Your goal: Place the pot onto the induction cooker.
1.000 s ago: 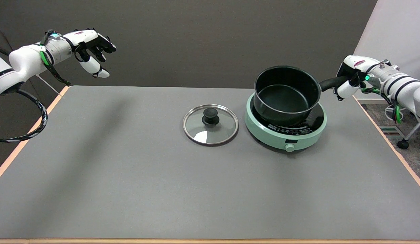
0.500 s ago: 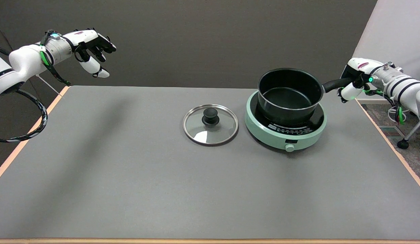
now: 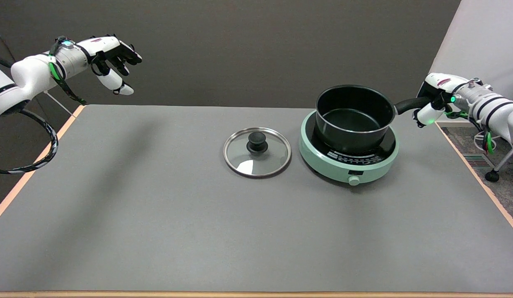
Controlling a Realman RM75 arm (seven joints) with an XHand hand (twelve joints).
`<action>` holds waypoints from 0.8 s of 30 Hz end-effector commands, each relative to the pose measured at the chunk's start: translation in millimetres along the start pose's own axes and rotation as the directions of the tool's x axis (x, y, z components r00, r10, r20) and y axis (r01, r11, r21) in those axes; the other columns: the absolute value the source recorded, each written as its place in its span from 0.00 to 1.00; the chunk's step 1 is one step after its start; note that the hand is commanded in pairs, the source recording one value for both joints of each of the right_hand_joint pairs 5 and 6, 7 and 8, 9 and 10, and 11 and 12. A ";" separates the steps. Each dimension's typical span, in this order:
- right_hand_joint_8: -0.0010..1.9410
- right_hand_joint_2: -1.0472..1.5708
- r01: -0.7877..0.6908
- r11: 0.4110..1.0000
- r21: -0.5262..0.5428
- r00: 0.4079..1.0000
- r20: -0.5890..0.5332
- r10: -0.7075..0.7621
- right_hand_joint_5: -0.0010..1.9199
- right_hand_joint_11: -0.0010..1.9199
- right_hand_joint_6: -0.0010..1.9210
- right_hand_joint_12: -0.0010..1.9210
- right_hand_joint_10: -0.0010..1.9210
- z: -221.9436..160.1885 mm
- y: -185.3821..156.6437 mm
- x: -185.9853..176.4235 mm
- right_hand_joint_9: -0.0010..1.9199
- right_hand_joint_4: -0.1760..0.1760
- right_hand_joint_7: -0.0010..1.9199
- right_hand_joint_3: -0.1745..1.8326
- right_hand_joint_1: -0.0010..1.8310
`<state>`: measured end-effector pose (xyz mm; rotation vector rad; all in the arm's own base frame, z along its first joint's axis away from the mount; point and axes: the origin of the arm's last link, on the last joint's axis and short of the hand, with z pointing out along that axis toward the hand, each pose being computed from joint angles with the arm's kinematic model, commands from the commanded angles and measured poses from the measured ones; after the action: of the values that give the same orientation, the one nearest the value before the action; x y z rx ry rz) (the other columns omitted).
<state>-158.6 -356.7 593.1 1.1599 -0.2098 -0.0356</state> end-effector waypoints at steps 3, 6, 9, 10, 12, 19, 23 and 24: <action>0.80 0.59 -0.006 1.000 -0.011 1.000 0.010 0.006 0.80 0.80 0.80 0.80 0.80 0.9 2.5 -5.8 0.80 0.14 0.80 1.00 0.65; 0.80 0.59 -0.006 1.000 -0.013 1.000 0.009 0.006 0.80 0.80 0.80 0.80 0.80 1.1 3.4 -5.4 0.80 0.14 0.80 1.00 0.65; 0.80 0.59 -0.008 1.000 -0.014 1.000 0.015 0.008 0.81 0.81 0.80 0.80 0.80 1.6 4.4 -7.1 0.81 0.15 0.81 1.00 0.65; 0.80 0.59 -0.010 1.000 -0.016 1.000 0.017 0.010 0.81 0.81 0.80 0.80 0.80 2.0 5.0 -8.0 0.81 0.15 0.81 1.00 0.65; 0.80 0.59 -0.012 1.000 -0.017 1.000 0.023 0.012 0.81 0.81 0.80 0.80 0.80 2.6 5.9 -10.4 0.81 0.15 0.81 1.00 0.65; 0.80 0.60 -0.016 1.000 -0.013 0.999 0.032 0.016 0.81 0.81 0.81 0.81 0.81 4.2 5.1 -14.1 0.81 0.15 0.81 1.00 0.65; 0.78 0.66 -0.017 1.000 -0.010 0.999 0.035 0.017 0.79 0.79 0.79 0.79 0.79 4.4 3.9 -15.4 0.79 0.17 0.79 0.99 0.63; 0.75 0.68 -0.018 1.000 -0.008 0.999 0.037 0.019 0.76 0.76 0.76 0.76 0.76 4.5 3.1 -16.2 0.76 0.20 0.76 0.95 0.62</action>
<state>-168.2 -355.9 597.1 1.1439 -0.2323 -0.0376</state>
